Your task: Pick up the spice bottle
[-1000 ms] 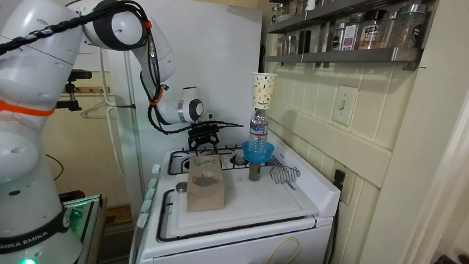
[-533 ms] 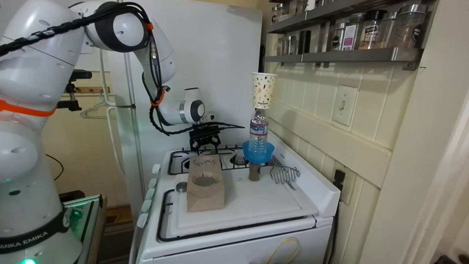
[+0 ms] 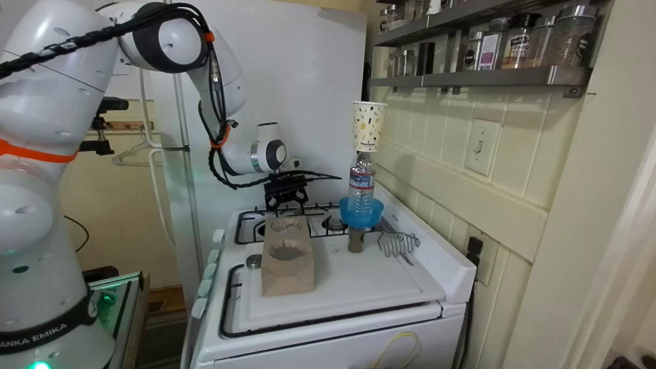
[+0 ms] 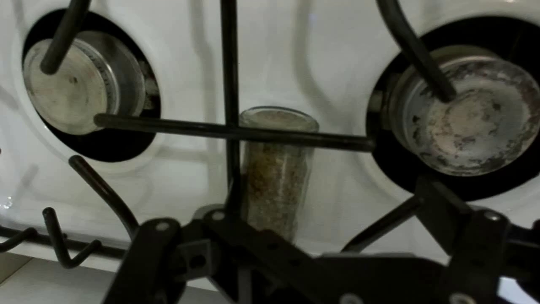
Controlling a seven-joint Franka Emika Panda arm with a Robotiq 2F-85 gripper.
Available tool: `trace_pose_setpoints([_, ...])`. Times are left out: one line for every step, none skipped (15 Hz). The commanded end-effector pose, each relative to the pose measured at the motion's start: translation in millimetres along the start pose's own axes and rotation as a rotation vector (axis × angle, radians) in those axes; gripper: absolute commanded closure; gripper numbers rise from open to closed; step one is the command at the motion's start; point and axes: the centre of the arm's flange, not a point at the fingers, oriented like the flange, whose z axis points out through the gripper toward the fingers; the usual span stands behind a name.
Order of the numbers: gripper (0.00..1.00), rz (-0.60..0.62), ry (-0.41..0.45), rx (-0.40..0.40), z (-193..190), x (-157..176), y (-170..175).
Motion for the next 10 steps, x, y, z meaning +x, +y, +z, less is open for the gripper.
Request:
trace_pose_setpoints([0.00, 0.014, 0.008, 0.026, 5.4, 10.5, -11.9])
trace_pose_setpoints([0.00, 0.020, 0.011, 0.028, 4.7, 11.7, -13.5])
trace_pose_setpoints([0.00, 0.027, 0.014, 0.025, 3.6, 12.4, -13.3])
trace_pose_setpoints([0.00, 0.046, 0.012, 0.022, 2.4, 11.8, -12.0])
trace_pose_setpoints([0.00, 0.013, 0.012, 0.013, -1.1, 8.1, -8.0])
trace_pose_setpoints([0.00, 0.016, 0.012, 0.012, -1.4, 8.2, -7.8])
trace_pose_setpoints([0.00, 0.016, 0.012, 0.012, -1.4, 7.9, -7.5])
trace_pose_setpoints([0.00, 0.016, 0.012, 0.012, -1.4, 7.6, -7.3])
trace_pose_setpoints([0.00, 0.016, 0.012, 0.012, -1.3, 7.5, -7.1])
trace_pose_setpoints([0.00, 0.016, 0.012, 0.012, -1.3, 7.5, -7.1])
